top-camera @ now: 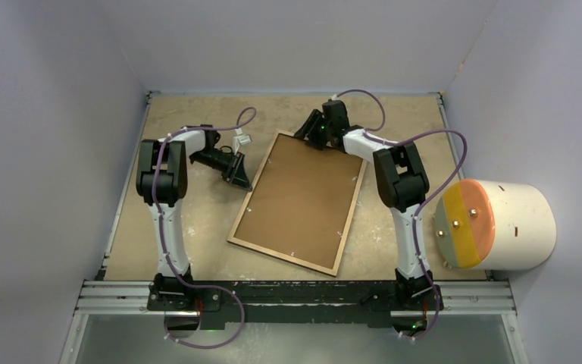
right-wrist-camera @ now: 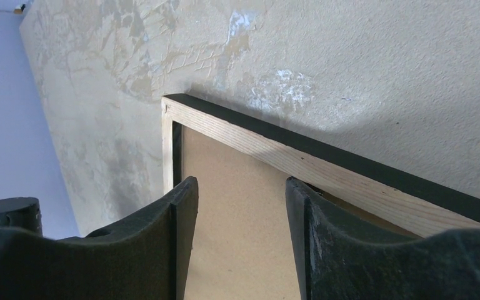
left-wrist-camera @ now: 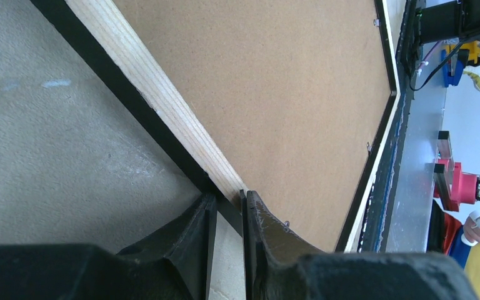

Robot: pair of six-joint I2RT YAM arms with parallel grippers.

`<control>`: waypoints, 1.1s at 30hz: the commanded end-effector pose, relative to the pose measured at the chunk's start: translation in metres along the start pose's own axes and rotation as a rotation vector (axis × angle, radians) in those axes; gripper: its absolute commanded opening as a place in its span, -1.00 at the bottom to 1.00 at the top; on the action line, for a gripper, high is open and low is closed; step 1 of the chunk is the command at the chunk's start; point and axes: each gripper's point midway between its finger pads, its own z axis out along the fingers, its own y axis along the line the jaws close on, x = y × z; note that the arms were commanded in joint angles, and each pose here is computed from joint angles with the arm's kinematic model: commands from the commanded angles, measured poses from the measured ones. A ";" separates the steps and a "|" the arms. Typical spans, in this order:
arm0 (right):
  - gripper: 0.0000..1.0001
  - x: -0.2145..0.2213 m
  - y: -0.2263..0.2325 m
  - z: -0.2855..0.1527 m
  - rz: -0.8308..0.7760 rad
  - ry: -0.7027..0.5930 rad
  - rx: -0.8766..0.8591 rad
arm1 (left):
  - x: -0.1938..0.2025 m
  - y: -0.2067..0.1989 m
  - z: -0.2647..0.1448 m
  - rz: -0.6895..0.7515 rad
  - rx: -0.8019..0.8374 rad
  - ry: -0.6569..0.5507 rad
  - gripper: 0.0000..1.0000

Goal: Put the photo into the frame
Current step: Install the photo frame at the center of the board.

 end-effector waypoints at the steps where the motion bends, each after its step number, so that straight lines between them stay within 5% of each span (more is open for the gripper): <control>1: 0.13 -0.011 -0.006 -0.003 -0.014 -0.049 0.053 | 0.014 0.003 -0.004 0.030 -0.041 0.056 -0.55; 25: 0.13 -0.017 -0.021 -0.019 -0.102 -0.068 0.144 | 0.017 0.006 -0.005 0.029 -0.053 0.064 -0.56; 33: 0.19 -0.031 0.007 -0.018 -0.135 -0.118 0.066 | 0.014 0.004 -0.006 0.030 -0.052 0.057 -0.56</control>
